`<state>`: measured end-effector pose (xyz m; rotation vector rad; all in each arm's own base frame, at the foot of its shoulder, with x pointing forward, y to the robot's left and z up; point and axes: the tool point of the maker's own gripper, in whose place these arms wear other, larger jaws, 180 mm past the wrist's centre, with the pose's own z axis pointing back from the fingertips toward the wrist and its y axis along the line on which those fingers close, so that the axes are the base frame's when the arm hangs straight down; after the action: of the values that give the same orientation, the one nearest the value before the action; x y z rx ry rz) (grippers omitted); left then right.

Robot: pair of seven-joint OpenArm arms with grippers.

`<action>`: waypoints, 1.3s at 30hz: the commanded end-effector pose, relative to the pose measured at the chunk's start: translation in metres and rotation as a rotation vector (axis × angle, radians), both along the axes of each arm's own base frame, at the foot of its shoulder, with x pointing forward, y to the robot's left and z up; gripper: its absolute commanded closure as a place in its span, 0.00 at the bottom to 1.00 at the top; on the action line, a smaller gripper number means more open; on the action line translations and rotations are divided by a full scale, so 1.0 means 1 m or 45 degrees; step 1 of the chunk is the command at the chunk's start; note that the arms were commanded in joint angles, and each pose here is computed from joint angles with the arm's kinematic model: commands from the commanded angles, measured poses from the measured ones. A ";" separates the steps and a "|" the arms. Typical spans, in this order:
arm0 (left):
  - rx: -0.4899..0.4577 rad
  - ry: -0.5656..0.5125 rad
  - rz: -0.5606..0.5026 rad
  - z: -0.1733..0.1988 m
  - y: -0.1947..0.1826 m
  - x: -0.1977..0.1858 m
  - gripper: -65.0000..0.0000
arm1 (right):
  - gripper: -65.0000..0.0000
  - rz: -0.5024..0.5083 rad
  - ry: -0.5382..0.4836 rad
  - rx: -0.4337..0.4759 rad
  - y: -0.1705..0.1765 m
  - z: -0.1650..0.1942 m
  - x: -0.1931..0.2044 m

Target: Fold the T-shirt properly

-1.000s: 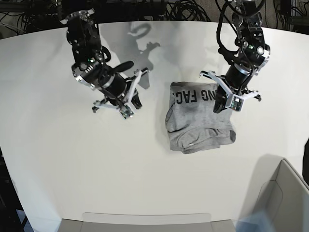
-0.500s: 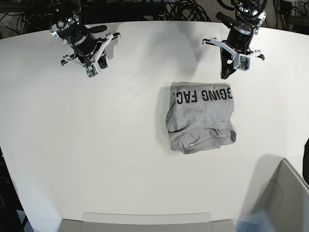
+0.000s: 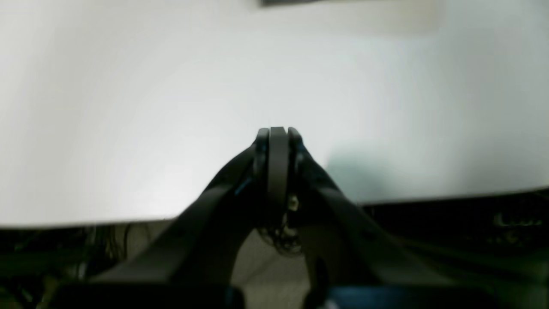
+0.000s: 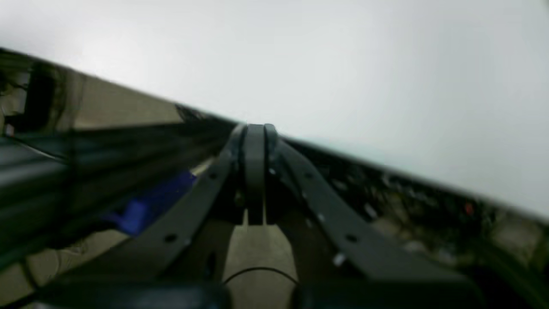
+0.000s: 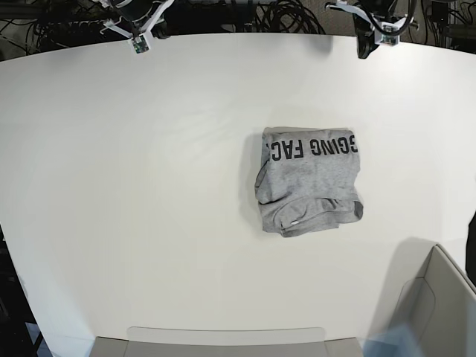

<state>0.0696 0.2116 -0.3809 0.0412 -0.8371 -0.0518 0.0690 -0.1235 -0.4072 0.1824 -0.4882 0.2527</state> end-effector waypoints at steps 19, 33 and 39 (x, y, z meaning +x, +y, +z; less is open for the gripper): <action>-0.112 0.456 0.195 -0.146 0.023 -0.169 1.00 | 1.00 -0.287 0.346 0.077 -0.017 -0.128 -0.119; -0.302 0.570 0.233 -0.244 0.002 -0.123 1.00 | 1.00 -0.602 0.525 -0.061 -0.096 -0.227 -0.168; -0.135 0.629 0.186 -0.260 -0.003 -0.096 1.00 | 1.00 -0.659 0.354 -0.132 -0.146 -0.228 -0.099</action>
<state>0.0011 0.1972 -0.6412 -0.0386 -0.3937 0.1241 -0.0369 -0.2623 -0.6376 -0.0103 -0.2109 -0.2592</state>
